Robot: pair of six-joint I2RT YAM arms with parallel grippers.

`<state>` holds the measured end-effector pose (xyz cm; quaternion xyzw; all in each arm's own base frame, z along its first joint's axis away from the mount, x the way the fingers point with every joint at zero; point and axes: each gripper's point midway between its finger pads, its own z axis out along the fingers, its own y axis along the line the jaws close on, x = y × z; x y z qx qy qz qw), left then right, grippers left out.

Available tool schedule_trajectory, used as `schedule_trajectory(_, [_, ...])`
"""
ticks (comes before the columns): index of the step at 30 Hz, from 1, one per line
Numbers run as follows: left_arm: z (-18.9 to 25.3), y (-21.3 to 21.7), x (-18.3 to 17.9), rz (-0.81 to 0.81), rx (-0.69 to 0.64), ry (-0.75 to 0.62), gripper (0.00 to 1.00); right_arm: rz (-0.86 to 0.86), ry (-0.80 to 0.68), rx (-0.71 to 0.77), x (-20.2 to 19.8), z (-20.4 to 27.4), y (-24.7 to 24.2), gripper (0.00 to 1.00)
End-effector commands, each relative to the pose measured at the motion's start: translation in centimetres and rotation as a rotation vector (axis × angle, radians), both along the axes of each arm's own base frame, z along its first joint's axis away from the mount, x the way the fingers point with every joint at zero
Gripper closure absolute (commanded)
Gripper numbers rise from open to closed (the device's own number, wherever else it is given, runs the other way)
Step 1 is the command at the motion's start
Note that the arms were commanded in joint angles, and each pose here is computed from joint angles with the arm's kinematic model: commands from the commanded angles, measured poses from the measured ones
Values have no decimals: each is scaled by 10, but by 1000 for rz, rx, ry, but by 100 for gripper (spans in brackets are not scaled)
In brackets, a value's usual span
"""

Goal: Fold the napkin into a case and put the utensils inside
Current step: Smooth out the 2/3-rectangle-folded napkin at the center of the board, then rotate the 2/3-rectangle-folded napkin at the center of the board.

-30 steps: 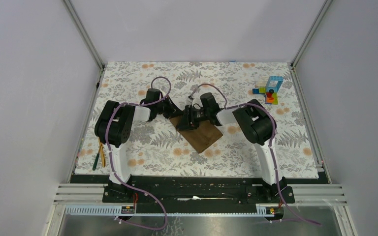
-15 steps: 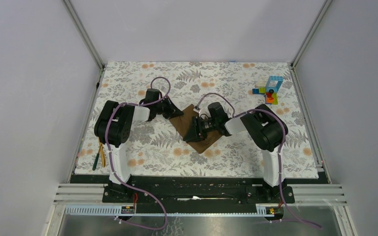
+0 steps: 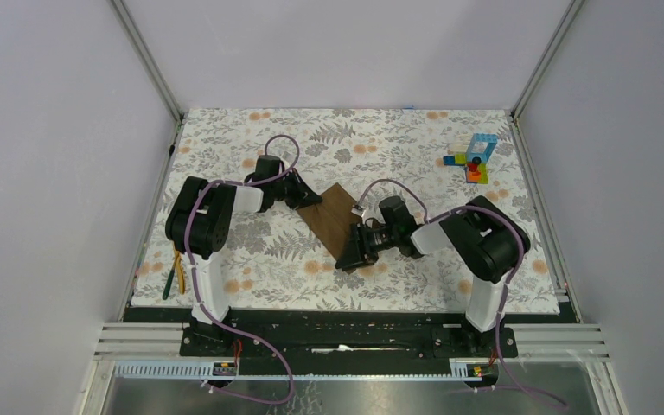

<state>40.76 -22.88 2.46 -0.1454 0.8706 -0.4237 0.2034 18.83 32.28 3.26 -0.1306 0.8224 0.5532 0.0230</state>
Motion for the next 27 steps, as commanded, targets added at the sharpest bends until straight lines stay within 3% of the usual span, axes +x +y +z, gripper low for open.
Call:
schedule_trajectory(1, [-15,18,0,29,83,45,100,45,-1,-28,-26,3,-13,44])
schedule_trajectory(4, [7,14,2,13,56,19,90,42,-53,-103,-27,18,-24,42])
schedule_trajectory(6, [28,10,4,2,41,-9,78,16,-149,-162,-17,38,-31,34])
schedule_trajectory(11, [85,-6,4,-48,-31,-84,52,-196,-313,-449,44,58,-68,16])
schedule_trajectory(17, [132,-4,-11,-71,0,-154,36,-371,-291,-602,101,51,-106,13])
schedule_trajectory(21, [121,12,-26,-49,88,-141,35,-399,-252,-588,120,43,-118,14])
schedule_trajectory(27, [76,21,-32,-31,151,-62,55,-433,-213,-622,138,26,-141,16])
